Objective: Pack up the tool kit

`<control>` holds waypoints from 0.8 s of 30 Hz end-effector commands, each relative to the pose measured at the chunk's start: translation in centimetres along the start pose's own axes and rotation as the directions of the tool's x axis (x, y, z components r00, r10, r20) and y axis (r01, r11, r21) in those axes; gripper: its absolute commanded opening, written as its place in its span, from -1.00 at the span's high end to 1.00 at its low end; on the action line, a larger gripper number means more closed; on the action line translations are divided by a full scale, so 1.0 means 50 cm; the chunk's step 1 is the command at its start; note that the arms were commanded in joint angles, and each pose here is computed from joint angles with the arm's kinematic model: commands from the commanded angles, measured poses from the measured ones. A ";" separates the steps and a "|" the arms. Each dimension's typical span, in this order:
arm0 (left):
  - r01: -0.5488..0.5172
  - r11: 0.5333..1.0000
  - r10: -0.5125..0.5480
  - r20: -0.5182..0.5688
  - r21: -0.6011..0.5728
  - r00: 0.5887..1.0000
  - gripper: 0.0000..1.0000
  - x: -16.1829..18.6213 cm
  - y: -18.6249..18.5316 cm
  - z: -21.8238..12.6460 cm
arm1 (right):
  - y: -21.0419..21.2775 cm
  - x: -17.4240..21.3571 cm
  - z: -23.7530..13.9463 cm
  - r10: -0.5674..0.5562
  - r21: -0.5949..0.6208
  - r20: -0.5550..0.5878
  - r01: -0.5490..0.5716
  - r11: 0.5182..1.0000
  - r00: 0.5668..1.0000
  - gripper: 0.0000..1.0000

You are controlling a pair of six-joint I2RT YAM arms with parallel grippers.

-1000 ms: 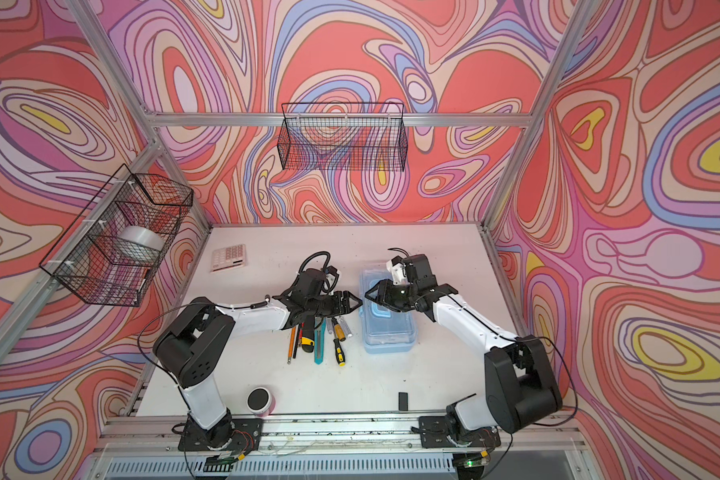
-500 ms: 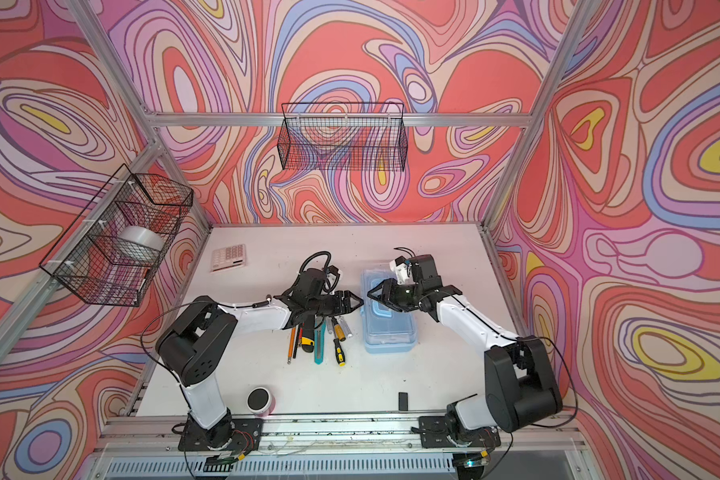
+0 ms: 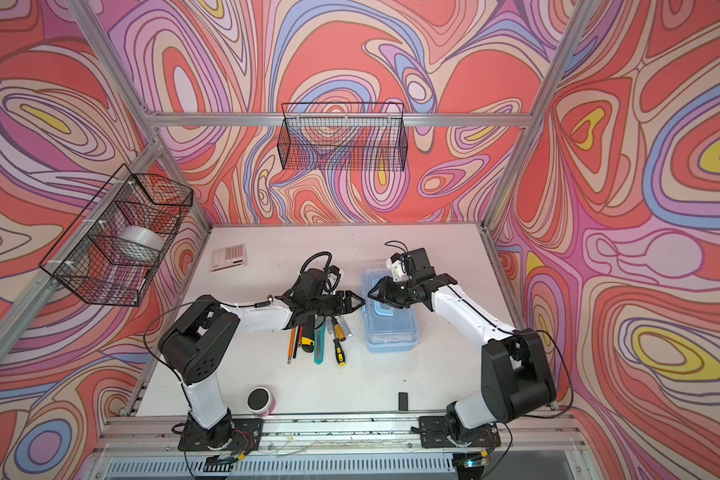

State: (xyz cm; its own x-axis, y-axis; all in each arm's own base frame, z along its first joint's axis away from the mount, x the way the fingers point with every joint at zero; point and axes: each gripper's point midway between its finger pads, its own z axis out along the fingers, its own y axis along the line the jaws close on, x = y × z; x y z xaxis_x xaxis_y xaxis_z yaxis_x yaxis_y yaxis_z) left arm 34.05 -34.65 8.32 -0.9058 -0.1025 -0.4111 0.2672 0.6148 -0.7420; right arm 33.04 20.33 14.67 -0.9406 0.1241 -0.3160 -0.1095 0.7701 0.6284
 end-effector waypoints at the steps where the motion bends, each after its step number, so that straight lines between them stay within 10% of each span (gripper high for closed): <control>1: -0.037 0.999 0.037 -0.041 0.019 0.998 -0.36 0.026 -0.018 0.021 | -0.077 0.044 0.011 -0.007 0.215 -0.091 0.027 0.976 0.996 0.11; 5: -0.045 0.999 0.045 -0.042 0.013 0.998 -0.36 0.024 -0.018 0.021 | -0.091 0.044 -0.002 -0.017 0.281 -0.097 0.044 0.959 0.995 0.10; 10: -0.047 0.999 0.048 -0.042 0.018 0.998 -0.37 0.017 -0.022 0.025 | -0.011 0.097 0.049 0.008 -0.054 -0.185 -0.018 0.998 0.983 0.08; 16: -0.069 0.997 0.069 -0.032 0.023 0.997 -0.37 -0.009 -0.035 0.023 | 0.071 0.115 0.050 0.017 -0.359 -0.218 -0.096 0.928 0.976 0.11; 24: -0.085 0.996 0.086 -0.024 0.028 0.996 -0.38 -0.032 -0.045 0.020 | 0.071 0.102 0.030 0.009 -0.334 -0.198 -0.076 0.940 0.980 0.24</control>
State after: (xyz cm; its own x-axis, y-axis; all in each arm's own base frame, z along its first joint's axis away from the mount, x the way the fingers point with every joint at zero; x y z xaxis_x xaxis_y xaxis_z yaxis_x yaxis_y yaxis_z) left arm 35.41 -34.20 8.56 -0.9055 -0.0761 -0.4174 0.2697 0.6561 -0.7048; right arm 32.44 22.07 14.87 -0.9504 0.1598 -0.2667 -0.1268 0.5841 0.8017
